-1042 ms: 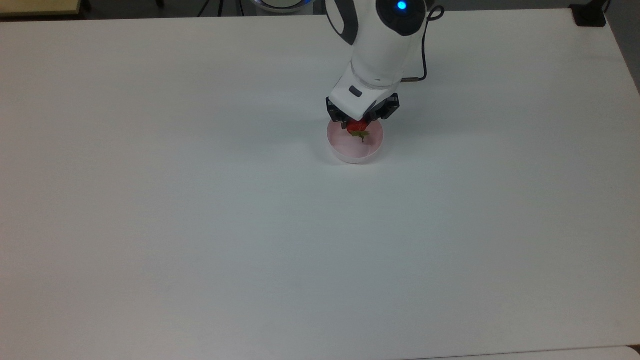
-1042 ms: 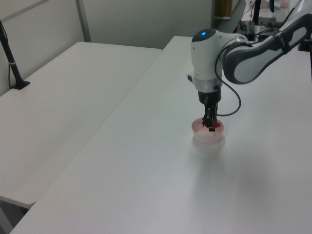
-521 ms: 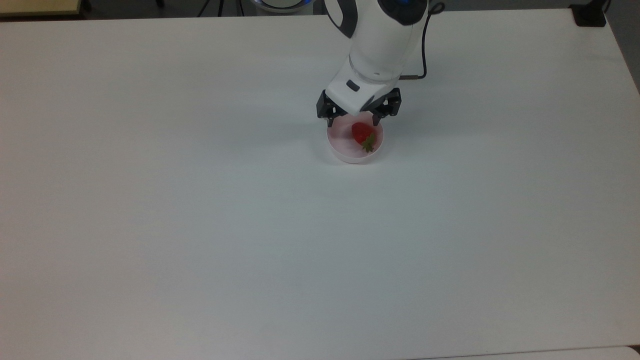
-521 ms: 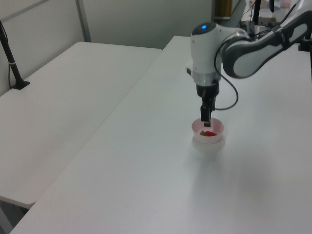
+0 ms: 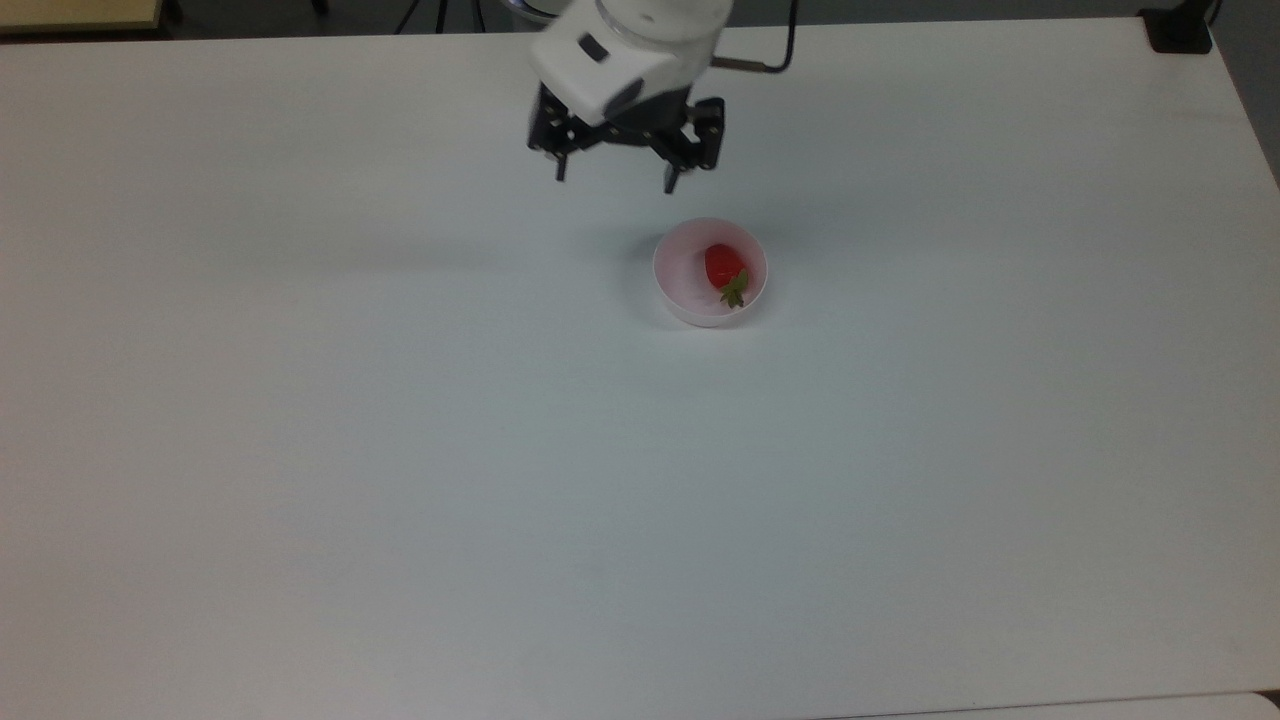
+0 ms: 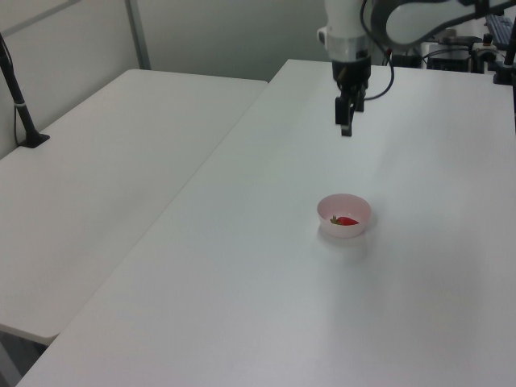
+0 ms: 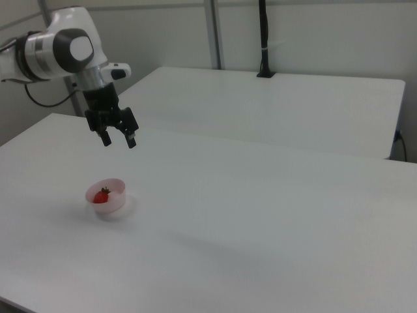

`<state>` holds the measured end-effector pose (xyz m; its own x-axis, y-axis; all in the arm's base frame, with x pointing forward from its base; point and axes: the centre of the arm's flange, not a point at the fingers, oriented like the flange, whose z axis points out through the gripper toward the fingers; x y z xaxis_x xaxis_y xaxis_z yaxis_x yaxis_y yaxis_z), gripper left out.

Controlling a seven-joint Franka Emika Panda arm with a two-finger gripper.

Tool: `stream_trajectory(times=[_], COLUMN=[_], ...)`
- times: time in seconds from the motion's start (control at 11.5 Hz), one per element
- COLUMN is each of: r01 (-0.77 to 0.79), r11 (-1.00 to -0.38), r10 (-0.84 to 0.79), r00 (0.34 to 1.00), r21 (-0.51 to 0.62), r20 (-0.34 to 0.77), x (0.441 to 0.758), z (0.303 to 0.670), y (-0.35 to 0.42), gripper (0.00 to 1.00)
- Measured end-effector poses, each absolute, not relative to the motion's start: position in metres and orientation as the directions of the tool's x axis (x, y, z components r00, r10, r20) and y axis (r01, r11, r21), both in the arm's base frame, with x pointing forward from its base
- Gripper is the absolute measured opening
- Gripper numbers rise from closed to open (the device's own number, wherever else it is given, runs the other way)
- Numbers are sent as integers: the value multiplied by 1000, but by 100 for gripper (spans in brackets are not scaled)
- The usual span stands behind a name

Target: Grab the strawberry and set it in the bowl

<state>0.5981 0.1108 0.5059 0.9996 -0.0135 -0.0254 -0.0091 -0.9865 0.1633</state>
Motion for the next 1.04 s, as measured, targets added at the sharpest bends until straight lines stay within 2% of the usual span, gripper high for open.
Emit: stream_trajectory(times=[0.35, 0.69, 1.04], r01=[-82, -117, -106], r11=[-980, -988, -989], r10=[-85, -116, -105], r00=[996, 993, 994], r21=[184, 106, 104], r20=[-5, 11, 7], x=[582, 569, 564], z=[546, 580, 585], y=[74, 32, 37], gripper=[100, 100, 100])
